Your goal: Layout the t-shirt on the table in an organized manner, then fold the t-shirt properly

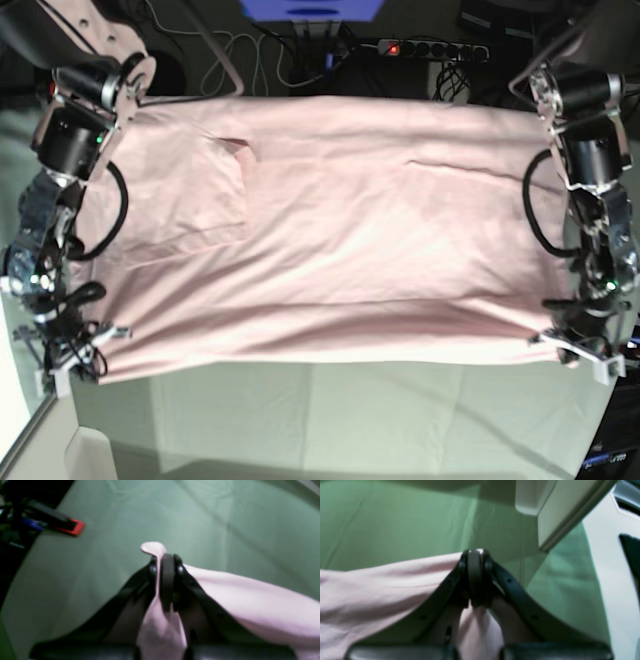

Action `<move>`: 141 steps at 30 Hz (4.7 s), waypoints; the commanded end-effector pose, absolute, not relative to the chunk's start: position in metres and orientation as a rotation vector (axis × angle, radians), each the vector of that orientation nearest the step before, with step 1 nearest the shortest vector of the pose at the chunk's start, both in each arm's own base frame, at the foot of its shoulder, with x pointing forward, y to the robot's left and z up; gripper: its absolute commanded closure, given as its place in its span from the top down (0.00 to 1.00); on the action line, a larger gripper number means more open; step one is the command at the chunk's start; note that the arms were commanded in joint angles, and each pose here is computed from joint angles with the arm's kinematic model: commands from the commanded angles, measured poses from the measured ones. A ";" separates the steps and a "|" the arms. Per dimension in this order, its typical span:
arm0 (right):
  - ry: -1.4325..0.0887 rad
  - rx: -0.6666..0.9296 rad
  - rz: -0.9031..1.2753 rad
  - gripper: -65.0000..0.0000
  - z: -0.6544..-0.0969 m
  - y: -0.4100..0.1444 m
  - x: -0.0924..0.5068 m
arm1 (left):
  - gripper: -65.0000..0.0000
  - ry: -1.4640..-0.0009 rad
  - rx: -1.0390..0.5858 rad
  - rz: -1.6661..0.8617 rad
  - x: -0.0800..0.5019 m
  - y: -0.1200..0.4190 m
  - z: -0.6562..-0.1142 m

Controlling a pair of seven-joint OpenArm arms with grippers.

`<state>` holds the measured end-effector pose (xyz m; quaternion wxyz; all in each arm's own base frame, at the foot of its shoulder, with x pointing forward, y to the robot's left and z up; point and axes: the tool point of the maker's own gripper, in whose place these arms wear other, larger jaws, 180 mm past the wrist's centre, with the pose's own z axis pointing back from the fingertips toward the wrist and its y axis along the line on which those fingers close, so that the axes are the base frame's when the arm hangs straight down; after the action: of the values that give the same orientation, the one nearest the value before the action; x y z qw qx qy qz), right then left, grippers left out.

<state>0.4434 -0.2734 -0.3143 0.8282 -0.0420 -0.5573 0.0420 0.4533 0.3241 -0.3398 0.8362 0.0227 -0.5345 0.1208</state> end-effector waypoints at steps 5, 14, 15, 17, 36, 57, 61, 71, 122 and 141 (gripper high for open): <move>-1.262 -0.082 0.127 0.00 -0.285 -0.272 0.454 | 0.00 -1.225 0.069 0.275 0.464 0.340 -0.307; -1.182 -0.038 0.120 0.00 -0.329 -0.257 0.428 | 0.00 -1.184 0.074 0.273 0.450 0.340 -0.327; -1.173 -0.036 0.118 0.00 -0.334 -0.256 0.424 | 0.00 -1.176 0.074 0.273 0.447 0.340 -0.331; -1.160 -0.026 0.112 0.00 -0.341 -0.256 0.418 | 0.00 -1.158 0.076 0.273 0.441 0.340 -0.339; -1.140 0.022 0.085 0.00 -0.368 -0.278 0.335 | 0.00 -1.099 0.049 0.264 0.356 0.329 -0.377; -0.989 0.001 -0.013 0.00 -0.419 -0.295 0.258 | 0.00 -1.112 0.103 0.352 0.285 0.354 -0.370; -1.003 0.020 -0.033 0.00 -0.423 -0.286 0.253 | 0.00 -1.092 0.096 0.358 0.283 0.353 -0.378; -0.972 0.025 -0.061 0.00 -0.436 -0.291 0.242 | 0.00 -1.020 0.069 0.388 0.271 0.345 -0.408; -1.103 0.124 0.068 0.55 -0.388 -0.228 0.336 | 0.38 -0.931 0.029 0.453 0.254 0.331 -0.446; -0.974 0.175 0.041 0.14 -0.435 -0.244 0.382 | 0.38 -0.926 0.031 0.454 0.251 0.331 -0.447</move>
<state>0.3636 -0.2362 -0.4589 0.8984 0.0873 -0.4300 0.0188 0.2435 0.3242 -0.4587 0.8784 0.0095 -0.4231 0.2219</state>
